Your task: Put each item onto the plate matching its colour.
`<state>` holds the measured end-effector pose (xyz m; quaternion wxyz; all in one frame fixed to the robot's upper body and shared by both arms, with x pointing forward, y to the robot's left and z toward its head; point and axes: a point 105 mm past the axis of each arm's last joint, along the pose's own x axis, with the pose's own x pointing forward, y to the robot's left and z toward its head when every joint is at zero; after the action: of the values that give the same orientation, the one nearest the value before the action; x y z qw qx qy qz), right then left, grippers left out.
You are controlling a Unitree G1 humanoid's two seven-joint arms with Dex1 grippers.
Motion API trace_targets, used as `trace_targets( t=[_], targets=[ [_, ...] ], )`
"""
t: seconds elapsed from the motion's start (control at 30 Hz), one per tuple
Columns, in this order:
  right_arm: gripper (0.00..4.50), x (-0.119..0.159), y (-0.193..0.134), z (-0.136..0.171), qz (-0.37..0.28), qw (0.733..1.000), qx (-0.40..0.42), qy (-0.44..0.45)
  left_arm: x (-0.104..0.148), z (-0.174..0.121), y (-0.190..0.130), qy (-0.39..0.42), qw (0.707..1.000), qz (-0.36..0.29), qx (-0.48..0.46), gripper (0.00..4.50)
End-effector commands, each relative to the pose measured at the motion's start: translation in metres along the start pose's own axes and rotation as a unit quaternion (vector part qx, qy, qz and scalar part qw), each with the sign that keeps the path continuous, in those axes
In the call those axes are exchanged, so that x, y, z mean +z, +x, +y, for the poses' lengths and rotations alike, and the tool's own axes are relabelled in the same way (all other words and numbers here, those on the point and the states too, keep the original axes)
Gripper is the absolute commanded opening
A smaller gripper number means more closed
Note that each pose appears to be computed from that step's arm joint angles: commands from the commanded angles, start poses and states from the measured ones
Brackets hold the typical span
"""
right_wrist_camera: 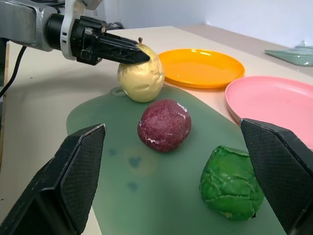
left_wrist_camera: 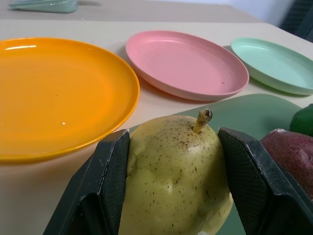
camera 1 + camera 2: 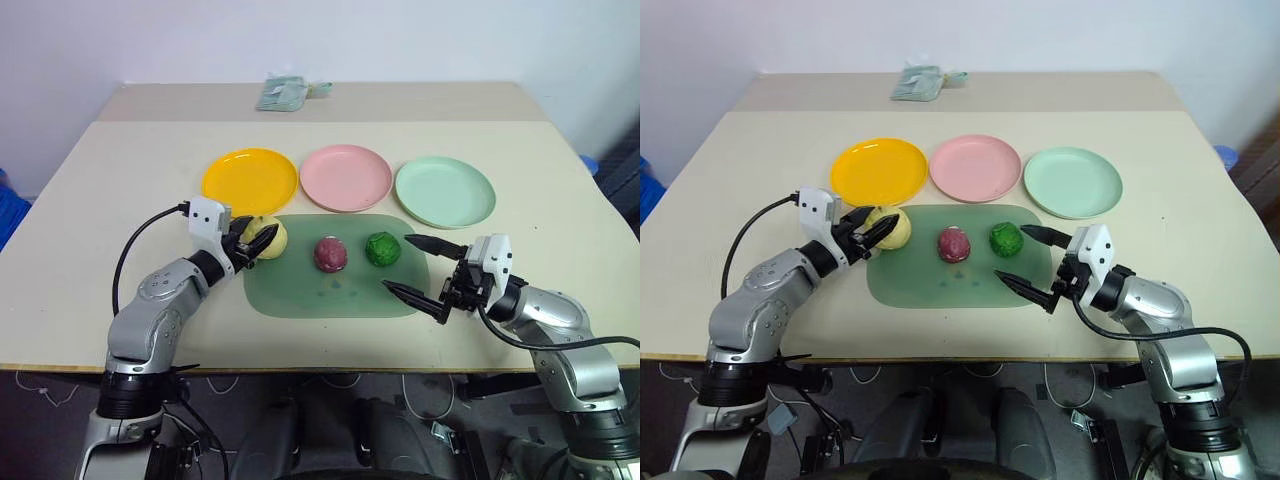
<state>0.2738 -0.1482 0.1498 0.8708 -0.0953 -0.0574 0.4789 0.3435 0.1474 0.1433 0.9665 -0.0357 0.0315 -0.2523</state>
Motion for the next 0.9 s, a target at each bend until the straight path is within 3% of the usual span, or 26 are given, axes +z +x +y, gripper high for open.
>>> trace_targets(
  t=[0.03,0.17,0.3,0.57,0.67,0.73,0.9],
  targets=[
    [4.5,0.01,0.003,-0.003,-0.018,1.0,-0.008,-0.02,0.046,0.031,0.006,0.031,0.991,-0.084,0.1,2.69],
    [4.5,0.01,0.007,-0.005,-0.02,1.0,-0.01,-0.022,0.065,0.075,0.016,0.059,0.964,-0.11,0.236,2.69],
    [4.5,0.013,0.013,-0.008,-0.024,0.999,-0.012,-0.026,0.073,0.081,0.043,0.105,0.95,-0.119,0.27,2.69],
    [4.5,0.019,0.016,-0.011,-0.024,0.999,-0.017,-0.037,0.065,0.077,0.085,0.092,0.952,-0.109,0.272,2.69],
    [4.5,0.02,0.015,-0.011,-0.023,0.999,-0.021,-0.039,0.063,0.073,0.093,0.078,0.958,-0.108,0.253,3.56],
    [4.5,0.02,0.013,-0.012,-0.023,0.999,-0.027,-0.039,0.065,0.072,0.093,0.071,0.959,-0.116,0.25,4.47],
    [4.5,0.018,0.01,-0.011,-0.021,0.998,-0.036,-0.038,0.077,0.065,0.085,0.075,0.961,-0.146,0.221,4.47]
  ],
)
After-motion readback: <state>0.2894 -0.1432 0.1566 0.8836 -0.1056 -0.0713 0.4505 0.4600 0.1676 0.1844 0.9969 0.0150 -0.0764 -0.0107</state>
